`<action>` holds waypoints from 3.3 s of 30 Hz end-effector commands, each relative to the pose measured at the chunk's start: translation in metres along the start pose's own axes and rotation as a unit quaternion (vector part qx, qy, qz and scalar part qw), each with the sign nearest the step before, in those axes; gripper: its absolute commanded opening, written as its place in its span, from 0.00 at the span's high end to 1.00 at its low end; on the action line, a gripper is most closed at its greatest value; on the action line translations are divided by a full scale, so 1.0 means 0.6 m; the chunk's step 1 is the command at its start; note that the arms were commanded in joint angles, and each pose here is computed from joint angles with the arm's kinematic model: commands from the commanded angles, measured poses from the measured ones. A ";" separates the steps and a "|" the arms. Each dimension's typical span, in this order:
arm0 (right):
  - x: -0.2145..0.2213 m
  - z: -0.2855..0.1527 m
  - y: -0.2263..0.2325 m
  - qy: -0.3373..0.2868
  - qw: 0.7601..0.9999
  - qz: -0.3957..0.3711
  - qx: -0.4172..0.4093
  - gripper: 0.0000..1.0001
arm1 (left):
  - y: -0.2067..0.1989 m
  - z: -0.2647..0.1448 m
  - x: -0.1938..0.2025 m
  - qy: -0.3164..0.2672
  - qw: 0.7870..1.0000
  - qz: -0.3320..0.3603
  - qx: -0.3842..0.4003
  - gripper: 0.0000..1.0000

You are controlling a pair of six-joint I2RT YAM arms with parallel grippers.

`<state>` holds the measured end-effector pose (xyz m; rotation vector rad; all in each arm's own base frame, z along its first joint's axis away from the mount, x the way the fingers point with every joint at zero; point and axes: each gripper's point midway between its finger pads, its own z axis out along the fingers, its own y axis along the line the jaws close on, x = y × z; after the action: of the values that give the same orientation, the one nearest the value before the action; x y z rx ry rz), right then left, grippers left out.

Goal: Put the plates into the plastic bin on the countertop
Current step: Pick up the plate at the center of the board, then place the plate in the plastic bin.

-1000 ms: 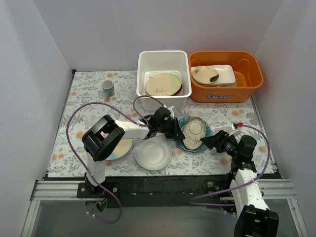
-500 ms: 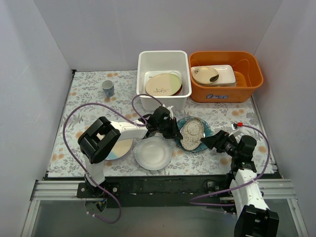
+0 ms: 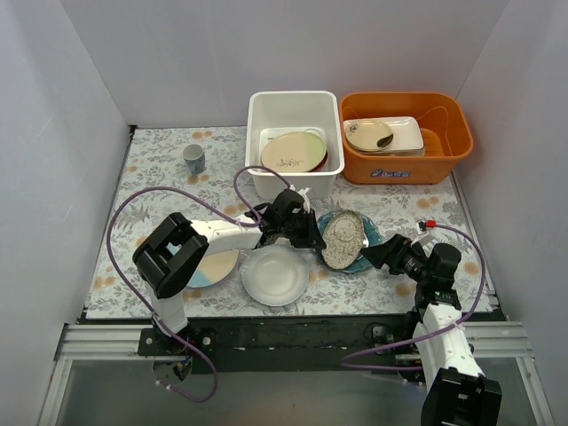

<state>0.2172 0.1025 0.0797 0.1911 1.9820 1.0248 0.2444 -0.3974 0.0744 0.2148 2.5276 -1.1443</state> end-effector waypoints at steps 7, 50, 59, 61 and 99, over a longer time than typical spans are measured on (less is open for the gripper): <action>-0.007 0.001 -0.002 -0.009 1.000 -0.020 0.002 0.05 | -0.083 -0.057 -0.068 -0.064 0.996 0.041 0.051 1.00; 0.000 0.000 -0.011 -0.007 1.000 -0.017 0.013 0.05 | -0.114 -0.179 -0.222 -0.158 0.983 0.081 0.047 1.00; 0.001 0.000 -0.012 -0.005 1.000 -0.017 0.014 0.05 | -0.119 -0.204 -0.258 -0.180 0.979 0.081 0.050 1.00; 0.002 0.000 -0.012 -0.005 1.000 -0.017 0.014 0.05 | -0.115 -0.205 -0.264 -0.181 0.979 0.080 0.048 1.00; 0.003 0.002 -0.020 0.003 0.999 -0.023 0.022 0.05 | -0.094 -0.224 -0.411 -0.248 0.962 0.108 -0.034 1.00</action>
<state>0.2187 0.0976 0.0710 0.1812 2.0042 0.9723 0.4083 -0.3353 0.2503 0.1495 2.1549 -0.9008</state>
